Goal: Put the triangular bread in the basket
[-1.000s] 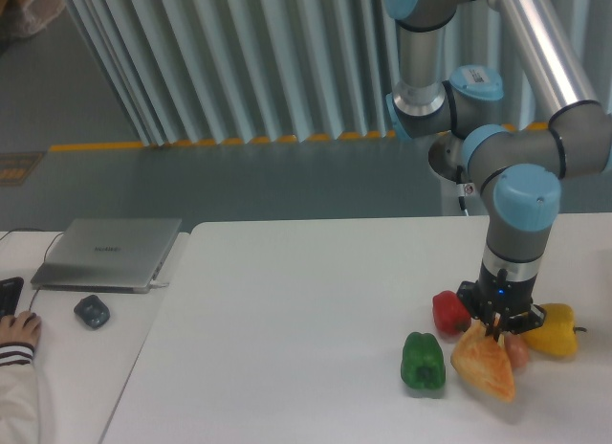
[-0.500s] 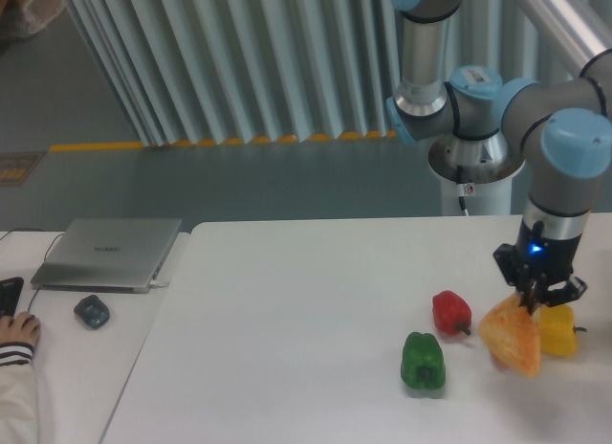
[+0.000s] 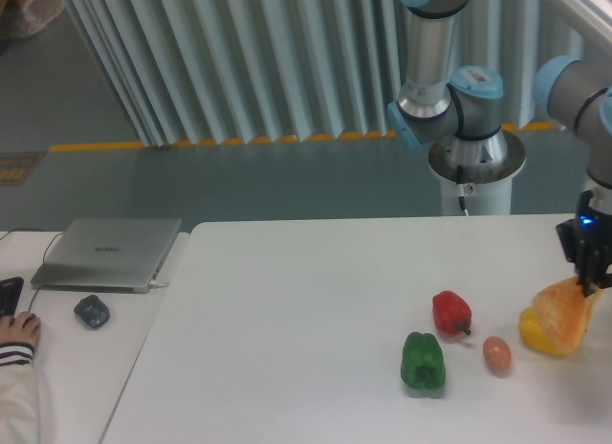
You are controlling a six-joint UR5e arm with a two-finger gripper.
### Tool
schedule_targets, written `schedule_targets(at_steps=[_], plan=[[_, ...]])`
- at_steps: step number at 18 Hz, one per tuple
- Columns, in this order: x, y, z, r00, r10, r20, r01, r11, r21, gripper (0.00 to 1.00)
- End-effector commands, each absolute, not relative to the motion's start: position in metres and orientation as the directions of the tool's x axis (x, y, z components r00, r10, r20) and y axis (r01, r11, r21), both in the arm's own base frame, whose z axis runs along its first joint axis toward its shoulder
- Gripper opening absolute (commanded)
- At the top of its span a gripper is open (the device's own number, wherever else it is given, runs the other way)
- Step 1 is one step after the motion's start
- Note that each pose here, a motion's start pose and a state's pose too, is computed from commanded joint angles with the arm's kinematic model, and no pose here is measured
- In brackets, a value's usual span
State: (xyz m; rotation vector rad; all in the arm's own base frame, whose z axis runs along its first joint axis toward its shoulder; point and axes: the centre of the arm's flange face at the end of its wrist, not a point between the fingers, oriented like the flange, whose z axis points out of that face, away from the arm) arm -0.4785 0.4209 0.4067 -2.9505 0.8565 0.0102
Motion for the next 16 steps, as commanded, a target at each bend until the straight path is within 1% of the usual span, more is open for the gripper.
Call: schedule_targets(at_steps=[1, 2, 4, 6, 7, 9, 11, 14, 16], plan=[[-0.484, 0.413, 0.406, 0.827, -0.561, -0.023, -0.562, -0.827, -0.029, 0.06], [-0.490, 0.406, 0.405, 0.781, -0.624, -0.018, -0.624, -0.781, 0.012, 0.06], [-0.507, 0.385, 0.404, 0.735, -0.678, -0.013, -0.678, -0.735, 0.019, 0.07], [-0.524, 0.361, 0.403, 0.728, -0.685, -0.012, -0.685, -0.729, 0.016, 0.07], [-0.534, 0.347, 0.403, 0.700, -0.714, -0.012, -0.714, -0.700, 0.015, 0.07], [-0.550, 0.325, 0.402, 0.678, -0.735, -0.017, -0.734, -0.678, 0.014, 0.07], [-0.563, 0.312, 0.397, 0.653, -0.757, -0.013, -0.757, -0.653, 0.010, 0.07], [-0.584, 0.290, 0.391, 0.607, -0.794, -0.042, -0.793, -0.608, 0.023, 0.07], [-0.600, 0.267, 0.383, 0.578, -0.814, -0.053, -0.815, -0.579, 0.010, 0.10]])
